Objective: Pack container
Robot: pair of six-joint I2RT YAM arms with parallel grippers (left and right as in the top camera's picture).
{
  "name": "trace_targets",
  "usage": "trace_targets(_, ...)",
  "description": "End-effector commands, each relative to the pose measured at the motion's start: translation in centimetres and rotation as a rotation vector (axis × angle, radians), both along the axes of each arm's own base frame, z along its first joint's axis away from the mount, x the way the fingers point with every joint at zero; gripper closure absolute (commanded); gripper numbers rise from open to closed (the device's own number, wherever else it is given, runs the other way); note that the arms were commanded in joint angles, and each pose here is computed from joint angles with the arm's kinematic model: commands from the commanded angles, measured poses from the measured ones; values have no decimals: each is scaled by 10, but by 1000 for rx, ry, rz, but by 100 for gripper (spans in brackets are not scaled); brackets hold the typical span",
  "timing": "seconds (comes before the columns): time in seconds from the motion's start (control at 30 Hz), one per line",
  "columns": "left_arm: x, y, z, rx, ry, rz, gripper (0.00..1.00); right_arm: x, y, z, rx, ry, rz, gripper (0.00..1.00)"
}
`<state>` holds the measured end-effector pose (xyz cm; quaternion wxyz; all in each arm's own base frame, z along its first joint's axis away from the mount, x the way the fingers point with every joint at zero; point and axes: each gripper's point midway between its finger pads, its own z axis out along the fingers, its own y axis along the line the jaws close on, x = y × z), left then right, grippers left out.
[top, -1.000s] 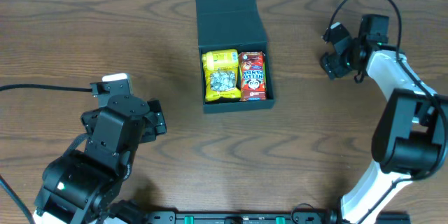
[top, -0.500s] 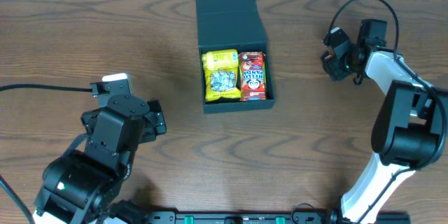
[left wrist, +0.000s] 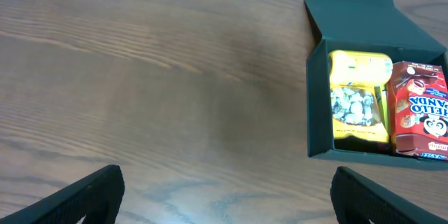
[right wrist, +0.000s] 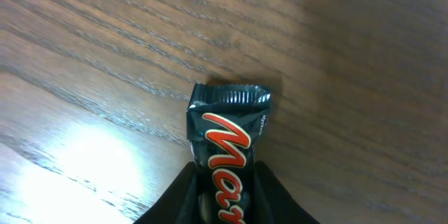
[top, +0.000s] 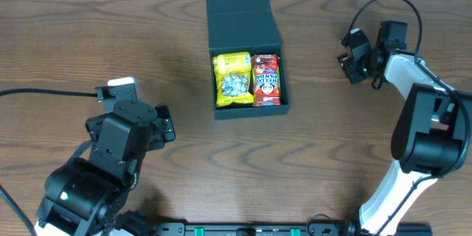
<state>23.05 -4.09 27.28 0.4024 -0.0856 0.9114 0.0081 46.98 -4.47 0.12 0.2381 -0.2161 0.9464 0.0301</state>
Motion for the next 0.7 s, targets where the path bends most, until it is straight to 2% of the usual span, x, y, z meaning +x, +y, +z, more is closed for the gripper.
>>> trace_targets(0.0,1,3,4,18,-12,6,5,-1,10,-9,87,31,-50,82)
trace_targets(0.2,1,3,4,18,-12,6,5,16,25,14,144,-12,-81,88)
trace_targets(0.43,1,3,4,18,-12,6,5,39,82,88,305,-137,7,87)
trace_targets(0.67,1,3,4,18,-12,6,5,29,169,164,414,-242,205,87)
